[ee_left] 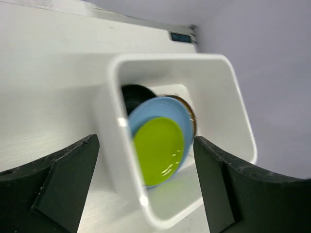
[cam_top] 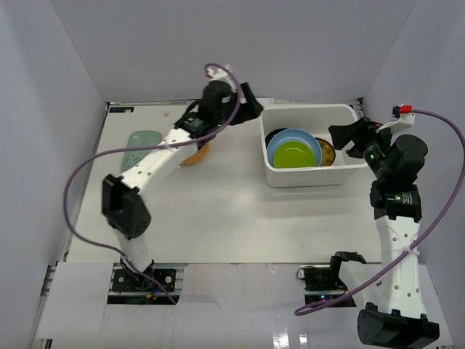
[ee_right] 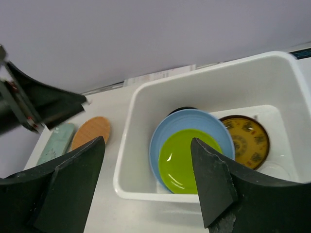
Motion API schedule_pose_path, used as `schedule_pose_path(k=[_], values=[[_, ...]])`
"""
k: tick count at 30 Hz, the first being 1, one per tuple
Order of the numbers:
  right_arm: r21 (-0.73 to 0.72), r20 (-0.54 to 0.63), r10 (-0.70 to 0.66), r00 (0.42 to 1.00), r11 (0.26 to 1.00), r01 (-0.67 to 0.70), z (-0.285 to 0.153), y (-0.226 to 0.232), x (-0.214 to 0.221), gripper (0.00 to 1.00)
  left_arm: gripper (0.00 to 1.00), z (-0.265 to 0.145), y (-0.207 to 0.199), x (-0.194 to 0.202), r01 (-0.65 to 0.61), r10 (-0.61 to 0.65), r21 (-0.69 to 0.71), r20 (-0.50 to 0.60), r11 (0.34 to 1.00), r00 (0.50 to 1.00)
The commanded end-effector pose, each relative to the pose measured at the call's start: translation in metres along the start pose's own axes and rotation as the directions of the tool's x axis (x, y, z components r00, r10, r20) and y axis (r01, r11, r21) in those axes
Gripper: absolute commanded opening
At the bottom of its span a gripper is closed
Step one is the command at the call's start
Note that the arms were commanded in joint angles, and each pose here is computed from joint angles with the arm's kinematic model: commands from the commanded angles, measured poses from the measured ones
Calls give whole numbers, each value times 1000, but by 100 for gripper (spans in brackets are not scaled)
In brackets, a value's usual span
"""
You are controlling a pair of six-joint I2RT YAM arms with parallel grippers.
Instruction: Place the plates into the plastic bin on the countertop
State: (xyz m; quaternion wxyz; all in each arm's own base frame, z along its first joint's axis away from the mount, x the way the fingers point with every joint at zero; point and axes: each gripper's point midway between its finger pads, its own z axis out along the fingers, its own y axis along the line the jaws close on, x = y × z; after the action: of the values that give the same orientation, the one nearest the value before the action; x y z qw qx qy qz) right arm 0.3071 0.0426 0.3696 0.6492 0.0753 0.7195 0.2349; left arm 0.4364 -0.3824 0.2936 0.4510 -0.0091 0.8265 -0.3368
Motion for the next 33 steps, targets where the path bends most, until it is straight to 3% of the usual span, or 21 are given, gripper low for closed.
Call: schedule_pose_path(k=[1,3,4,6,8,11,19,24,27,30,31,33], values=[[-165,-39,1,999,986,-7,-7,35,15,77,89,-86,62,-60,58,-38,-102,190,993,981],[-191,-60,1,998,981,-13,-7,42,27,76,85,-106,104,-63,145,-103,-140,272,980,957],[-228,-79,-7,997,974,-11,-8,53,34,76,82,-119,140,-35,185,-130,-198,264,963,956],[-252,-111,-20,994,968,-9,-7,61,48,76,81,-133,185,-28,308,-225,-234,326,922,918],[-297,-158,-48,986,955,-1,-6,78,66,76,79,-140,227,4,379,-278,-298,328,876,903],[-370,-231,-87,969,929,-5,-9,102,97,75,79,-139,280,21,482,-350,-360,374,799,859],[-578,-340,-190,921,815,-46,-39,177,165,75,80,-110,346,75,593,-466,-437,369,677,804],[-627,-386,-237,892,777,-65,-45,214,205,74,79,-82,369,87,625,-508,-411,365,664,780],[-717,-405,-267,874,686,-123,-62,251,230,74,75,-59,380,99,629,-541,-402,321,666,778],[-746,-433,-263,862,642,-179,-72,277,251,74,62,-46,392,108,651,-567,-401,320,644,759],[-738,-466,-253,848,640,-215,-75,283,262,74,41,-42,396,110,657,-570,-396,328,641,754],[-732,-478,-216,851,634,-250,-75,291,266,74,19,-42,399,109,659,-568,-378,334,650,752]])
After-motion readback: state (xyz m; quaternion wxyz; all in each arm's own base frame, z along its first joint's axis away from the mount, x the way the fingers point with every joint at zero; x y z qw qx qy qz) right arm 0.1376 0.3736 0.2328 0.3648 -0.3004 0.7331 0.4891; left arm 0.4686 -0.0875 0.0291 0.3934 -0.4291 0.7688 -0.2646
